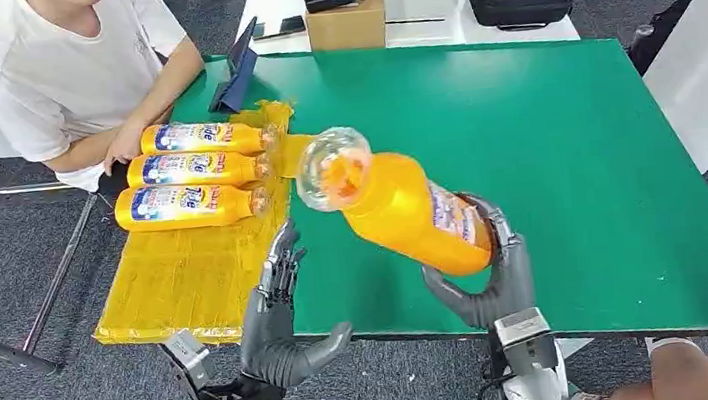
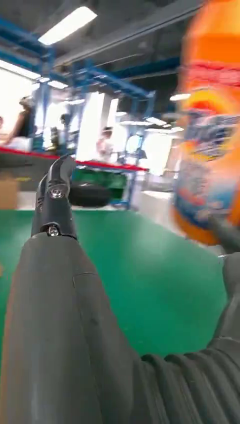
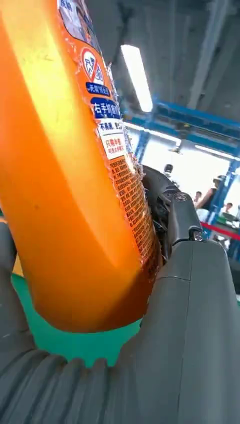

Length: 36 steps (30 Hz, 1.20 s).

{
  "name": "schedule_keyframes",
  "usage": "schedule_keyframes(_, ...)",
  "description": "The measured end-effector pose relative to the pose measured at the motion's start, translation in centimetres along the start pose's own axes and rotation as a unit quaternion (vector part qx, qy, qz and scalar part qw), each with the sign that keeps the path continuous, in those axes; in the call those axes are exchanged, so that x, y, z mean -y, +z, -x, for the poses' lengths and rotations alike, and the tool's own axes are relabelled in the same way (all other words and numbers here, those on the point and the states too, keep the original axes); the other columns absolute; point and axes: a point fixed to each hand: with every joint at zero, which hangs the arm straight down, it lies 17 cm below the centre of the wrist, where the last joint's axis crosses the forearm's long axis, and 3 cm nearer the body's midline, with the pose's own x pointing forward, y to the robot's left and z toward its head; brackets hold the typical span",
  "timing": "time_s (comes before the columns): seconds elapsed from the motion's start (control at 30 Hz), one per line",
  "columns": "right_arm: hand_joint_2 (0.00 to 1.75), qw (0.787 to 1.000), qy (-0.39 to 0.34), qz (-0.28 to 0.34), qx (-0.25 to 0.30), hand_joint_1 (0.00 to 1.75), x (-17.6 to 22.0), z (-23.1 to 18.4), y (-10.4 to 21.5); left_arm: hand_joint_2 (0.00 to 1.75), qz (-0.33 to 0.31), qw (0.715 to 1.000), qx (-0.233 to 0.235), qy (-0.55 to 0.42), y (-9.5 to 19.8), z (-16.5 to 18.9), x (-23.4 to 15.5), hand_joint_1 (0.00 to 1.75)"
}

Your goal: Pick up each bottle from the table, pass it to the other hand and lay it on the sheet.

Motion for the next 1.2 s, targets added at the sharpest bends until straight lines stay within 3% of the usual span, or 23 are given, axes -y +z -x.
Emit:
schedule_keyframes(0.23,1.75,0.995,0.019,-0.092,0.014,1.75,-6.2,-0.4,1.3,1.75,0.059,0.997,0.004,0.051,0.5,-1.0,2.6,0.00)
schedule_keyframes(0.6,1.75,0.984,0.056,-0.168,0.020,1.75,-12.6,-0.5,3.3,1.75,0.051,0.998,0.016,0.046,0.2,-1.8,1.7,0.00)
schedule_keyframes(0.77,1.75,0.981,0.035,-0.186,0.032,1.75,-15.0,-1.9,4.2,1.75,0.052,0.990,-0.005,0.134,1.0,-1.8,1.3,0.00)
schedule_keyframes(0.8,1.75,0.981,0.028,-0.190,0.035,1.75,-15.6,-2.3,4.4,1.75,0.046,0.990,-0.007,0.135,1.1,-1.7,0.8,0.16)
schedule_keyframes(0.83,1.75,0.980,0.019,-0.194,0.036,1.75,-16.1,-2.7,4.6,1.75,0.041,0.990,-0.008,0.133,1.1,-1.7,0.5,1.57)
schedule_keyframes(0.87,1.75,0.980,0.012,-0.196,0.037,1.75,-16.5,-2.9,4.7,1.75,0.036,0.990,-0.008,0.133,1.2,-1.6,0.3,1.75)
schedule_keyframes(0.97,1.75,0.979,0.004,-0.202,0.035,1.75,-16.9,-3.1,5.2,1.75,0.025,0.989,-0.009,0.148,1.2,-1.6,-0.2,1.75)
schedule_keyframes(1.0,1.75,0.978,0.003,-0.205,0.035,1.54,-17.0,-3.1,5.4,1.75,0.023,0.988,-0.009,0.150,1.3,-1.6,-0.3,1.75)
schedule_keyframes(1.03,1.75,0.978,0.000,-0.205,0.035,0.51,-17.0,-3.0,5.6,1.75,0.021,0.988,-0.006,0.155,1.3,-1.7,-0.4,1.75)
schedule_keyframes(1.07,1.75,0.978,-0.002,-0.206,0.035,0.00,-17.0,-3.0,5.7,1.75,0.019,0.987,-0.004,0.157,1.2,-1.8,-0.4,1.75)
schedule_keyframes(1.2,1.75,0.975,-0.011,-0.218,0.030,0.00,-17.6,-3.0,6.7,1.75,0.013,0.987,0.007,0.161,1.0,-2.3,-0.9,1.75)
